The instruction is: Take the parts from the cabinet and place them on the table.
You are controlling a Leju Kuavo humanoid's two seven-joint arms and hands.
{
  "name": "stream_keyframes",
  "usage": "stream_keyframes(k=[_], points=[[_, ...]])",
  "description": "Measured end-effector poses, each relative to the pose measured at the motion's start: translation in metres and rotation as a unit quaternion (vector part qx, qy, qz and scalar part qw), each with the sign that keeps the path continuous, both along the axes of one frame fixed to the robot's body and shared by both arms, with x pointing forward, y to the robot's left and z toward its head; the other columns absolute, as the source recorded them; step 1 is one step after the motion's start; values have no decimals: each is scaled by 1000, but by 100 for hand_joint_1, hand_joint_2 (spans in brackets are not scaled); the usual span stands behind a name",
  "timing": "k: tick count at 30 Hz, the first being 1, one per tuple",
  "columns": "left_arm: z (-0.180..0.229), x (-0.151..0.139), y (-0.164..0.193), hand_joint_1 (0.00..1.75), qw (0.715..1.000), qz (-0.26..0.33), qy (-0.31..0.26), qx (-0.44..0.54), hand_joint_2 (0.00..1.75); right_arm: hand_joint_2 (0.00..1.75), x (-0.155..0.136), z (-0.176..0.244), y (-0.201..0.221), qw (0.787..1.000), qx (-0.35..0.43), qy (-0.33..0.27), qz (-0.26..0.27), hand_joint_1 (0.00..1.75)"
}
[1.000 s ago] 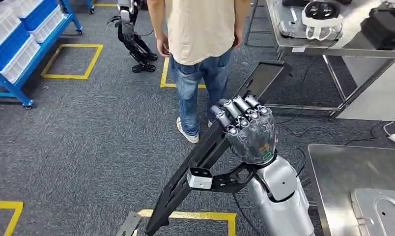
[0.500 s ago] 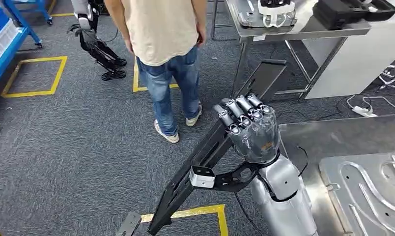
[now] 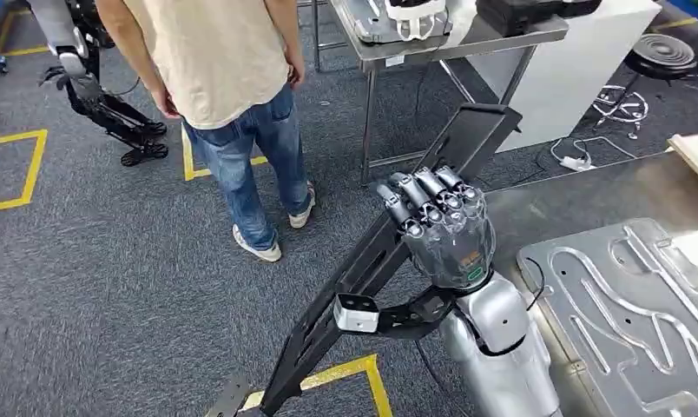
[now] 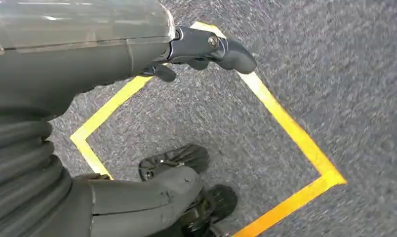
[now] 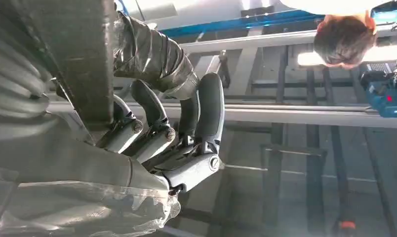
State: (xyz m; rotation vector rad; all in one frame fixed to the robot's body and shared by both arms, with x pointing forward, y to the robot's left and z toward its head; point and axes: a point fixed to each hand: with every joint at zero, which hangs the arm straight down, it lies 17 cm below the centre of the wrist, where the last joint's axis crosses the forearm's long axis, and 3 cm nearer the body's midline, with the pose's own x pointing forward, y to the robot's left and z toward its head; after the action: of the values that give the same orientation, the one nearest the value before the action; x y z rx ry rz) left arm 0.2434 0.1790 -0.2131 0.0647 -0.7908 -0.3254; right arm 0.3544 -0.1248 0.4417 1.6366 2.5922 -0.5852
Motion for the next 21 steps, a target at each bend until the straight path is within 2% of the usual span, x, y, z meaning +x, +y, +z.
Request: stream_keyframes(k=[21], points=[[1,2,0,0,1000,-1,-2,0,175,175,0,1,2,1000,-5,-3,2,175]])
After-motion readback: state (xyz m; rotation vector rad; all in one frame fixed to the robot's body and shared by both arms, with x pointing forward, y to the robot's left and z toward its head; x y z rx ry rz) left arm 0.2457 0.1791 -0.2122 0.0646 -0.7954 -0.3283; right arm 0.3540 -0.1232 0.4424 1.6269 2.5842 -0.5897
